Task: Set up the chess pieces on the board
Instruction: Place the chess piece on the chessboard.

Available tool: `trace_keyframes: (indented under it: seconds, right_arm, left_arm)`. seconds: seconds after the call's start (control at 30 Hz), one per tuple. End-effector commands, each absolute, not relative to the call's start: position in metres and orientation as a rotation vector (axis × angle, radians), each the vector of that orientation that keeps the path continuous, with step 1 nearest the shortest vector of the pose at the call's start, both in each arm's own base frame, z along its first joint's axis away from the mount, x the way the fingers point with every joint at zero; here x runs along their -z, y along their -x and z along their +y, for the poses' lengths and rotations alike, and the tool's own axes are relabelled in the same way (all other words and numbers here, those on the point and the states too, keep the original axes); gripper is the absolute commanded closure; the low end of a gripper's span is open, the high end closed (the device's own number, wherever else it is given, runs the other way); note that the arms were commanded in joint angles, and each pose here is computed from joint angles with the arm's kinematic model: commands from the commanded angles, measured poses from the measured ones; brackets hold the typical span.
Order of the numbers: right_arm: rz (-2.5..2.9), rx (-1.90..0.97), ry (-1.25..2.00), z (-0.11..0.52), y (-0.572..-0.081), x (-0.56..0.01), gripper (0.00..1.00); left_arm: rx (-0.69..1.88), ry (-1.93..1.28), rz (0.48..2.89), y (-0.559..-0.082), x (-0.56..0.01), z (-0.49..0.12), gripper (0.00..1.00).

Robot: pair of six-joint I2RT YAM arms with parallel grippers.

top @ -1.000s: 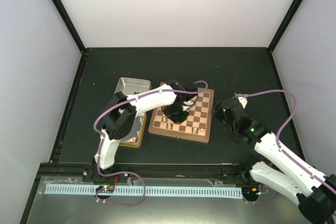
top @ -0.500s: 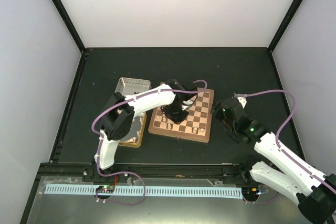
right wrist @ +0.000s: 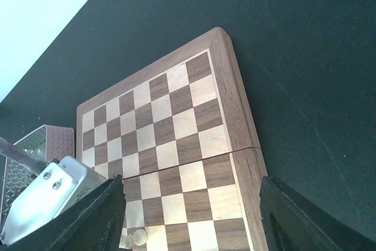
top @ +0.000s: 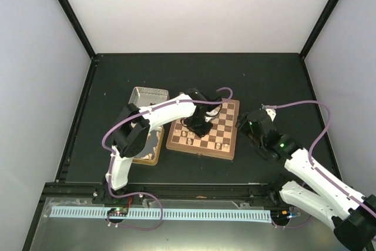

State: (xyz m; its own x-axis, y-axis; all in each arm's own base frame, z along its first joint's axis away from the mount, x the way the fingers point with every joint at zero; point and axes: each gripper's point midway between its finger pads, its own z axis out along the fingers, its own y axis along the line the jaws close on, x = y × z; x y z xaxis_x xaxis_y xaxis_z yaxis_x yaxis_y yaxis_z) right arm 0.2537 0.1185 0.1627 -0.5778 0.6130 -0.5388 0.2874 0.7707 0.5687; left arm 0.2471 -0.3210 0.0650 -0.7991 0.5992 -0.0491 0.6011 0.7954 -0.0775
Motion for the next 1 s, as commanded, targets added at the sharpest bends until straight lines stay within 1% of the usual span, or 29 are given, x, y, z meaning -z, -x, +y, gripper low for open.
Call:
trace_keyframes:
  seconds: [0.0, 0.1, 0.27, 0.37, 0.47, 0.57, 0.8, 0.97]
  right_arm:
    - [2.181, -0.534, -0.668, 0.114, -0.255, -0.166, 0.36]
    - [2.178, -0.533, -0.668, 0.114, -0.256, -0.166, 0.36]
    - [2.177, -0.528, -0.669, 0.113, -0.256, -0.166, 0.36]
    - [2.177, -0.526, -0.670, 0.113, -0.256, -0.165, 0.36]
    - [2.176, -0.528, -0.668, 0.114, -0.257, -0.166, 0.36]
    - [2.177, -0.527, -0.669, 0.114, -0.257, -0.166, 0.36]
    - [2.180, -0.529, -0.668, 0.114, -0.256, -0.164, 0.36]
    - [2.183, -0.532, -0.668, 0.115, -0.256, -0.163, 0.36]
  left_arm:
    - [0.203, -0.966, 2.912, -0.258, -0.071, -0.338, 0.70]
    - [0.209, -0.961, 2.909, -0.260, -0.068, -0.341, 0.71]
    - [0.194, -0.971, 2.927, -0.259, -0.060, -0.341, 0.77]
    - [0.178, -0.971, 2.935, -0.258, -0.057, -0.339, 0.82]
    - [0.163, -0.971, 2.942, -0.258, -0.056, -0.336, 0.91]
    - [0.091, -0.962, 2.945, -0.259, -0.059, -0.327, 0.96]
    - [0.045, -0.970, 2.965, -0.251, -0.061, -0.313, 0.96]
    - [0.097, -0.977, 2.976, -0.245, -0.060, -0.315, 0.94]
